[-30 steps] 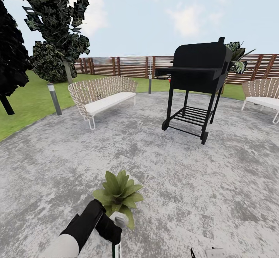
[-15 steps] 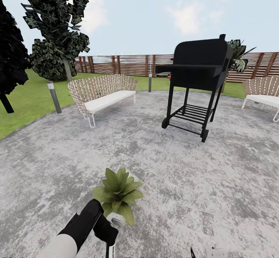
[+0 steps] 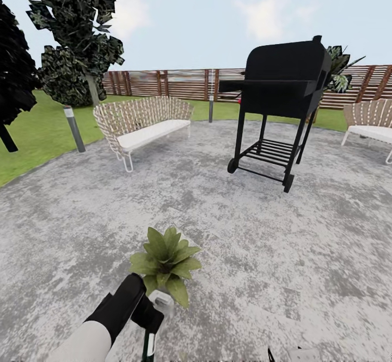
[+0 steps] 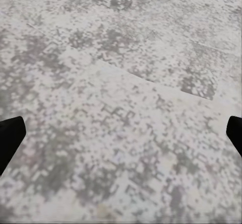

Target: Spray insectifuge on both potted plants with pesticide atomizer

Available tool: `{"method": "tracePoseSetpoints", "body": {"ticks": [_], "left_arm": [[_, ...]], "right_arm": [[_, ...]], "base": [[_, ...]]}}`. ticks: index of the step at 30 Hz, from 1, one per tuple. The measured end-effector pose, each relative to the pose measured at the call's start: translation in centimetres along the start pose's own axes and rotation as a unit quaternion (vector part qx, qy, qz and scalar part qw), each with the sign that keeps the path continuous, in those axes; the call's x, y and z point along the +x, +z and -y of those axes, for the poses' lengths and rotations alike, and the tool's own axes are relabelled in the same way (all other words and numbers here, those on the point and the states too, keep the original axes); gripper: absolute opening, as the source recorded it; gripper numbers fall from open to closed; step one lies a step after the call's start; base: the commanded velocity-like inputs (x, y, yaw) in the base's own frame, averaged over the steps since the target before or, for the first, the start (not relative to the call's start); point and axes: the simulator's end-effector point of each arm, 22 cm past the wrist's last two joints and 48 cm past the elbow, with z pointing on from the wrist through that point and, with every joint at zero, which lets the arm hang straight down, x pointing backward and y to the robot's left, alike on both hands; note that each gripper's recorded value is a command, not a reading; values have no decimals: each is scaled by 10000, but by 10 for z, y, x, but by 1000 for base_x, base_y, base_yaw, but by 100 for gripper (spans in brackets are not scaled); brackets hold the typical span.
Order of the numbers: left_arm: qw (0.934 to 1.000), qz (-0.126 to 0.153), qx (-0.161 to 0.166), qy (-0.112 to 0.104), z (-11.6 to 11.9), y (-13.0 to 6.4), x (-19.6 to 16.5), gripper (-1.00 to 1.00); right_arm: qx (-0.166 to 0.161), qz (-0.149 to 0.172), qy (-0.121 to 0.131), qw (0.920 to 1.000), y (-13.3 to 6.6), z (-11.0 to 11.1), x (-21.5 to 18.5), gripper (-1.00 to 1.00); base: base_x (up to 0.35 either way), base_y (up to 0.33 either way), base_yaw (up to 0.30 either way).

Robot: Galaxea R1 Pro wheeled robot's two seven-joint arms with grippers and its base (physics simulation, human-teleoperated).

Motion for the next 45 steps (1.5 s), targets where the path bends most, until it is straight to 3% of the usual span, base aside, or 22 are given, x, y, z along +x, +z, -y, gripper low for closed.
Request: {"method": "tracePoseSetpoints", "body": {"ticks": [8, 26, 33, 37, 39, 41, 45], "left_arm": [[10000, 55, -72, 7, -7, -6, -7, -100], [10000, -25, -87, 12, -6, 0, 2, -100], [9999, 77, -122, 7, -10, -9, -11, -100], [9996, 189, -214, -43, -19, -29, -33, -100], [9995, 158, -249, -57, -24, -29, -29, -100], [9989, 90, -421, -158, -52, -31, -15, -100], [9989, 81, -403, -224, -58, -32, -11, -100]], "right_arm": [[5, 0, -27, 10000, 0, 3, 0, 100], [10, -1, -25, 10000, 0, 3, 0, 100], [10, -1, -24, 10000, 0, 3, 0, 100], [12, -1, -25, 10000, 0, 4, 0, 100], [13, -1, -26, 10000, 0, 4, 0, 100], [10, -1, -25, 10000, 0, 3, 0, 100], [12, -1, -24, 10000, 0, 3, 0, 100]], "base": [[0, 0, 0], [60, 33, 0], [0, 0, 0], [0, 0, 0], [0, 0, 0], [0, 0, 0], [0, 0, 0]]}}
